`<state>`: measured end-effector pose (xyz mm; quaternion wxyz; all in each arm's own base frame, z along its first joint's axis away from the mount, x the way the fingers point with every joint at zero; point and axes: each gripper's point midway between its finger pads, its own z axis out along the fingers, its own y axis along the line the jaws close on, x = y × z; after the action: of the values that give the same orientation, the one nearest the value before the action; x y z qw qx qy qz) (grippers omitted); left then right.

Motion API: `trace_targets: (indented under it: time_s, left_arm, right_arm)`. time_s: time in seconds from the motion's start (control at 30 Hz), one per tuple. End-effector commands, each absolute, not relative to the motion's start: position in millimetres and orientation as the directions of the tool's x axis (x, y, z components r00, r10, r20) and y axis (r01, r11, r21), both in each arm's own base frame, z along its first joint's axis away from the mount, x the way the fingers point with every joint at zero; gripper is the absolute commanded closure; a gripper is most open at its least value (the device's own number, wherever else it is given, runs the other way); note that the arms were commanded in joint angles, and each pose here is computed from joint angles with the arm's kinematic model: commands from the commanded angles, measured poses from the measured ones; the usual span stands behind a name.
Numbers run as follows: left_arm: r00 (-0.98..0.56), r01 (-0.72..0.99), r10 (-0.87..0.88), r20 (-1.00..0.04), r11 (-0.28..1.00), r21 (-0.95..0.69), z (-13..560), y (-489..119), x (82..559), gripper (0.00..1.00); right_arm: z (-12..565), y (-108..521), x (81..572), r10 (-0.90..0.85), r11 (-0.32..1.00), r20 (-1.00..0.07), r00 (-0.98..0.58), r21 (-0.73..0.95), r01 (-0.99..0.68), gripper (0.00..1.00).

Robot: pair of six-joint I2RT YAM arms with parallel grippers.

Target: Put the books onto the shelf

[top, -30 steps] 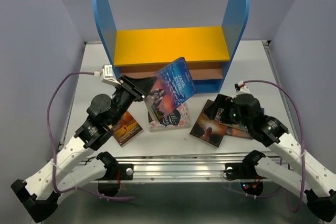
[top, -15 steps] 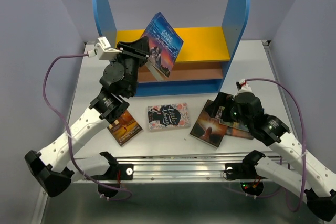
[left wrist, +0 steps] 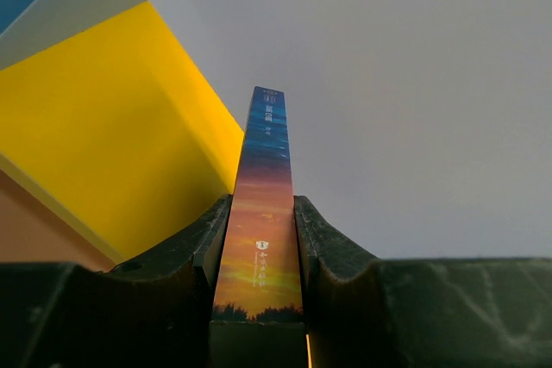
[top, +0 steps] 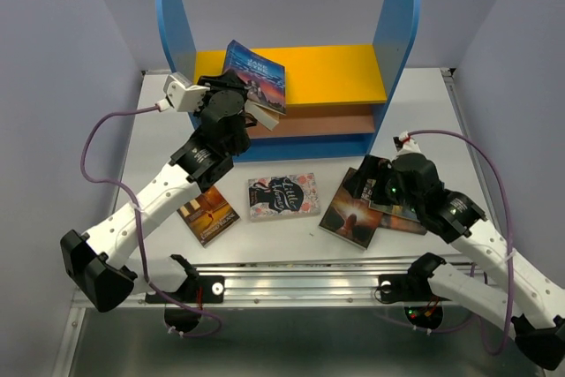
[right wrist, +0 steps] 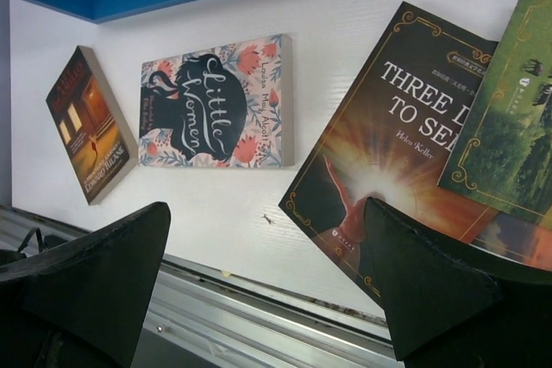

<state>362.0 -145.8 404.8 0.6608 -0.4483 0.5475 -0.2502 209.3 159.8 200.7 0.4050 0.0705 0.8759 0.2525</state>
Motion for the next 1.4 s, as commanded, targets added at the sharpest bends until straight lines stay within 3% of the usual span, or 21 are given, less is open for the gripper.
trace_targets:
  time_s: [0.0,0.03,0.07,0.17,0.23,0.37,0.4,0.43,0.5,0.7,1.0,1.2,1.37]
  left_arm:
    - [0.377,-0.05,-0.889,-0.26,0.261,-0.964,453,-126,349,1.0]
    - [0.366,-0.048,-0.893,-0.263,0.265,-0.963,451,-127,348,0.93]
    - [0.341,-0.047,-0.899,-0.275,0.277,-0.96,448,-131,348,0.75]
    - [0.283,-0.049,-0.909,-0.307,0.306,-0.951,435,-139,346,0.54]
    - [0.245,-0.059,-0.914,-0.324,0.32,-0.946,423,-145,346,0.45]
    - [0.174,-0.093,-0.915,-0.363,0.352,-0.931,399,-156,344,0.39]
    - [0.162,-0.097,-0.915,-0.368,0.357,-0.929,397,-157,343,0.31]
    - [0.146,-0.11,-0.912,-0.384,0.371,-0.922,392,-158,342,0.12]
    - [0.106,-0.128,-0.903,-0.417,0.403,-0.906,384,-162,339,0.03]
    - [-0.071,-0.111,-0.881,-0.468,0.473,-0.874,356,-192,333,0.01]
    - [-0.275,-0.012,-0.781,-0.56,0.586,-0.811,335,-254,330,0.02]
    - [-0.322,0.078,-0.74,-0.59,0.6,-0.796,352,-295,329,0.36]
    - [-0.341,0.128,-0.727,-0.596,0.592,-0.796,362,-316,334,0.39]
  right_arm:
    - [224,176,211,0.276,0.846,-0.693,-0.666,0.504,-0.174,0.0]
    - [224,178,212,0.267,0.845,-0.694,-0.669,0.502,-0.184,0.0]
    - [226,183,213,0.262,0.835,-0.692,-0.673,0.512,-0.202,0.0]
    - [230,199,213,0.233,0.806,-0.678,-0.697,0.536,-0.252,0.0]
    - [240,212,220,0.231,0.779,-0.682,-0.694,0.557,-0.289,0.0]
    - [255,229,224,0.223,0.737,-0.682,-0.696,0.586,-0.338,0.0]
    - [263,233,228,0.228,0.725,-0.691,-0.686,0.591,-0.353,0.0]
    - [267,235,229,0.225,0.719,-0.698,-0.679,0.59,-0.368,0.0]
    - [275,240,231,0.218,0.702,-0.706,-0.674,0.593,-0.394,0.0]
    - [278,252,231,0.198,0.668,-0.699,-0.687,0.609,-0.427,0.0]
    - [274,241,248,0.213,0.744,-0.726,-0.654,0.555,-0.373,0.03]
    - [284,232,268,0.229,0.797,-0.766,-0.6,0.502,-0.336,0.26]
    - [291,210,289,0.257,0.873,-0.803,-0.537,0.431,-0.227,0.43]
